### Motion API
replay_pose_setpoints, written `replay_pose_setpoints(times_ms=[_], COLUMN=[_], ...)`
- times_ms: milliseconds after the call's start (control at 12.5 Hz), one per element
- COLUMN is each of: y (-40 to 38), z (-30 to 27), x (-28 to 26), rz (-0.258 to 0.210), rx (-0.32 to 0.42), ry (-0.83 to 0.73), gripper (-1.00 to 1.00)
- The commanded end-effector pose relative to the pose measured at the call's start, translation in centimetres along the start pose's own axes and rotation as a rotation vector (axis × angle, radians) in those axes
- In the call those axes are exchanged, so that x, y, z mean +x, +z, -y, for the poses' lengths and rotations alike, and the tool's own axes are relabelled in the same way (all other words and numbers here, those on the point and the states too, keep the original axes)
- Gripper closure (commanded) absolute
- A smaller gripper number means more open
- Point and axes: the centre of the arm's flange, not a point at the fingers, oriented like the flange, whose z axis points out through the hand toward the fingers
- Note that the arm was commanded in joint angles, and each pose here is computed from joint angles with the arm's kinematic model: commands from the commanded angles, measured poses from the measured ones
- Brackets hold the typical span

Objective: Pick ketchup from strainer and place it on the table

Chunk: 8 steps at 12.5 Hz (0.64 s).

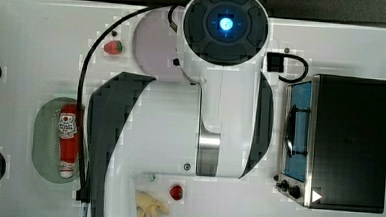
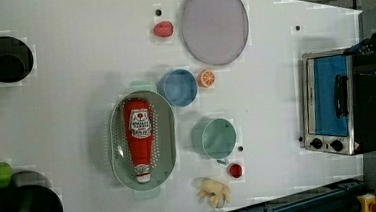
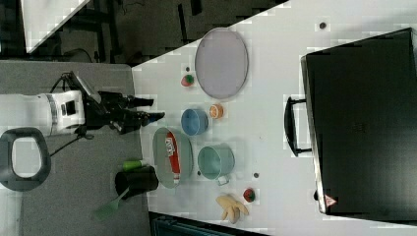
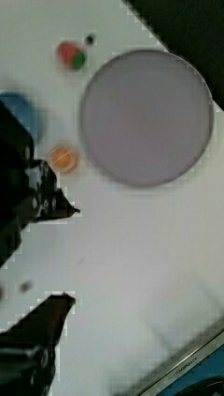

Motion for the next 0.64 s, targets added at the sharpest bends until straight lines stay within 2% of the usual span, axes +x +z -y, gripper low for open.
replay_pose_setpoints(times_ms=[80,240,640], y=[-6.7,-6.4,-4.8], z=[-6.3,-4.6,1.8], x=[-7.2,-8.5,-14.4], rz=[0.035,0.034,0.029], rx=[-0.001,-0.012,-0.058], ry=[0.074,0.036,-0.127], gripper=[-0.58,-1.00,-1.00])
